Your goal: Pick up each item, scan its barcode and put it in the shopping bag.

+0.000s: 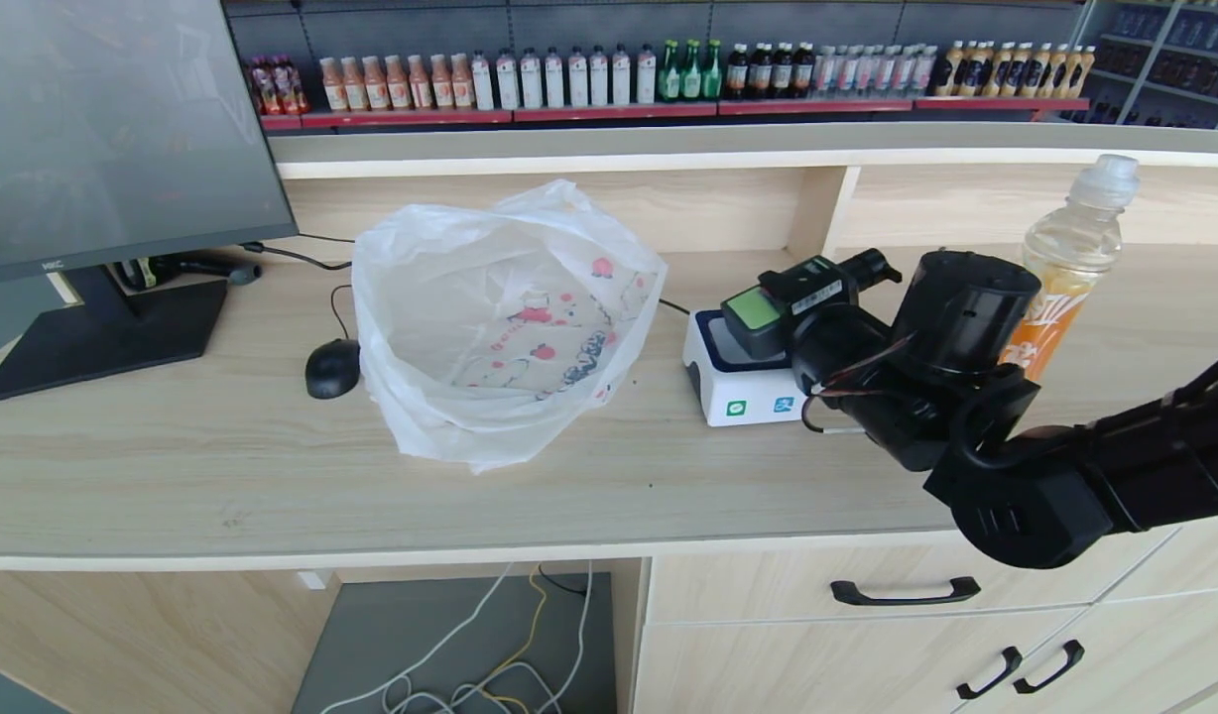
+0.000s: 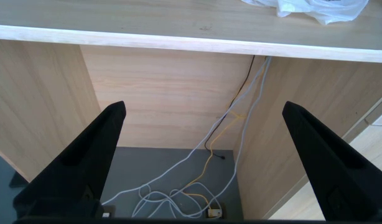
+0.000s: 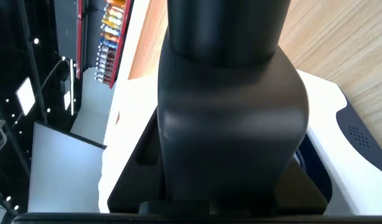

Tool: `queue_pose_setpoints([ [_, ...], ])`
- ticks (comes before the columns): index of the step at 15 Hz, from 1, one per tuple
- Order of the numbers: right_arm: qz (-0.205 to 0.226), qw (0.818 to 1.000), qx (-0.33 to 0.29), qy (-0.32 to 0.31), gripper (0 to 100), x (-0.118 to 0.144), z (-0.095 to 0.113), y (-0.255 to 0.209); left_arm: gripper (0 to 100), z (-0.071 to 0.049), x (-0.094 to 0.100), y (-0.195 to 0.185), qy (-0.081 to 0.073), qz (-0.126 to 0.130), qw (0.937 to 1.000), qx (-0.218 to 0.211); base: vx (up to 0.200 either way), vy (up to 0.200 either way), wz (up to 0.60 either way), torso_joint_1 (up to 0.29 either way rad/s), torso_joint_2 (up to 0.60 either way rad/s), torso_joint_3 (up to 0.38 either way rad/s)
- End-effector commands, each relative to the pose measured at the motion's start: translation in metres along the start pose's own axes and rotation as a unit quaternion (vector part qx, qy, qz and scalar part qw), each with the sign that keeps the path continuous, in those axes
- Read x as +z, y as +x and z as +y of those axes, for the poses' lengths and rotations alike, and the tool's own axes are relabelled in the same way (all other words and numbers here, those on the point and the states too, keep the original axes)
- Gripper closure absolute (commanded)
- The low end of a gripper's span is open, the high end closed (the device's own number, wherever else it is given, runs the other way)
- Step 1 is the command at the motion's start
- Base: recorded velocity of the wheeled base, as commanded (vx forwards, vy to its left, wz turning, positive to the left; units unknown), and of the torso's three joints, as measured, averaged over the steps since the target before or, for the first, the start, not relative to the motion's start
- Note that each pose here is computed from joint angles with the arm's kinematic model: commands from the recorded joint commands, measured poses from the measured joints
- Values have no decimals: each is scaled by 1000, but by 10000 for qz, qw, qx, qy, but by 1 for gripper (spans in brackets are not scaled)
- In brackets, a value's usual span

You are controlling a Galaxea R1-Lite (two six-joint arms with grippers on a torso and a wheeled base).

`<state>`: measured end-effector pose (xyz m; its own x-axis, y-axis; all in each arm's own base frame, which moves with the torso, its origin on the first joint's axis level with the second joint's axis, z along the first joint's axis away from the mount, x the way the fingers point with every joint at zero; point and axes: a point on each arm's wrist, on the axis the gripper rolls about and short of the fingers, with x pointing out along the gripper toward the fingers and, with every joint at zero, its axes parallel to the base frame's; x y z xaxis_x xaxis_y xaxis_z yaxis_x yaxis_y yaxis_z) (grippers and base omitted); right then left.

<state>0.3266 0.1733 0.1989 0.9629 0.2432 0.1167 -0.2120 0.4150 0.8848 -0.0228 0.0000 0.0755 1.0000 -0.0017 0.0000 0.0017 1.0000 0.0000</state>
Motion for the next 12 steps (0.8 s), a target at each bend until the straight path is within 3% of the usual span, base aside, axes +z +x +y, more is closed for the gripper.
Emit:
queue_pose_setpoints([
  [1, -53, 9997, 242, -41, 100, 7, 18, -10, 0, 0, 0, 0, 0, 0, 10000, 1, 0, 0, 0, 0, 0, 0],
  [7, 37, 9919, 943, -852, 100, 6, 65, -40, 0, 0, 0, 0, 0, 0, 10000, 1, 0, 0, 0, 0, 0, 0],
  [12, 198, 9578, 1591, -2384, 100, 4, 94, -94, 0, 0, 0, 0, 0, 0, 10000, 1, 0, 0, 0, 0, 0, 0],
])
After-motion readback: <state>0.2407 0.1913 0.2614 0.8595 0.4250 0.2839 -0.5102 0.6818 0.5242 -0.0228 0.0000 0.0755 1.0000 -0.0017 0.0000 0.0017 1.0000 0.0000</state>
